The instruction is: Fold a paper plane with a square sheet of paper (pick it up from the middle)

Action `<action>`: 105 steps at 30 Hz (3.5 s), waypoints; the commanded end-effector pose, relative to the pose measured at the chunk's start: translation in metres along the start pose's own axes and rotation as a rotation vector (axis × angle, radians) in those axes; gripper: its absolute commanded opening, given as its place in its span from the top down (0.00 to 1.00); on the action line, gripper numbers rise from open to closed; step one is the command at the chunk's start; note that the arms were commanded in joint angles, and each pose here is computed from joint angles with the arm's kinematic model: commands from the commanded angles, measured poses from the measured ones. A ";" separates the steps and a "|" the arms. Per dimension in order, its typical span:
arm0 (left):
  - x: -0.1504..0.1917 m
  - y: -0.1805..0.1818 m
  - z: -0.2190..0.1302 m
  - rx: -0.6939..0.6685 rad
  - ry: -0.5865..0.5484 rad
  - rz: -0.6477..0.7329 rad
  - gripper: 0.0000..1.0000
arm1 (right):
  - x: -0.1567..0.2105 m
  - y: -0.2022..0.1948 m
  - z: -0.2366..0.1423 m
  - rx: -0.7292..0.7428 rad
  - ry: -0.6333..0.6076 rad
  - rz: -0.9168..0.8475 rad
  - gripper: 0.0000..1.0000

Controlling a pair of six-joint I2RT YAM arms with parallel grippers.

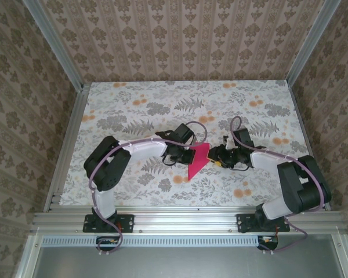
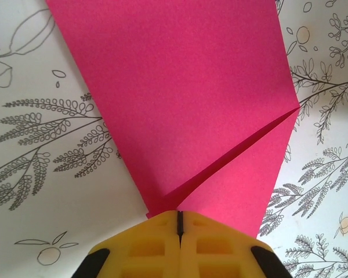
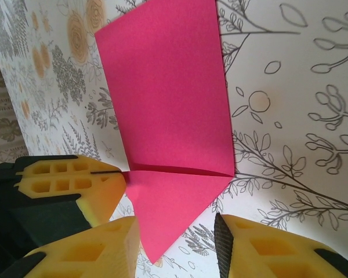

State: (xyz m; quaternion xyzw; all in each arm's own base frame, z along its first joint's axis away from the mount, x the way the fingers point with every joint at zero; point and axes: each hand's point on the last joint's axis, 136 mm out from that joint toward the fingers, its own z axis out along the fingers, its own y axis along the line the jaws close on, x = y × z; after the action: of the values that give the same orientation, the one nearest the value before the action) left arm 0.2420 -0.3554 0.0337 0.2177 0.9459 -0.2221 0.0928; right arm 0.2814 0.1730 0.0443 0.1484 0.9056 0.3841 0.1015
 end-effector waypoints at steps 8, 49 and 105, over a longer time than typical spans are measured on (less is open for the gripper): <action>0.018 0.022 0.021 -0.069 0.064 -0.023 1.00 | 0.005 -0.008 0.014 0.042 0.030 0.019 0.58; 0.019 0.019 0.017 -0.058 0.059 -0.021 1.00 | 0.006 0.031 0.032 -0.132 0.160 -0.130 0.60; 0.034 -0.029 -0.011 -0.367 -0.125 0.256 0.53 | 0.012 0.035 0.017 -0.026 0.080 0.031 0.88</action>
State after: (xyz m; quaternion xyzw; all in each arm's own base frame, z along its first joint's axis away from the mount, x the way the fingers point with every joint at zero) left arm 0.1923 -0.3632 0.0434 0.3013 0.9275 -0.0700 0.2099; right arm 0.2771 0.2037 0.0447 0.1540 0.9081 0.3855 0.0545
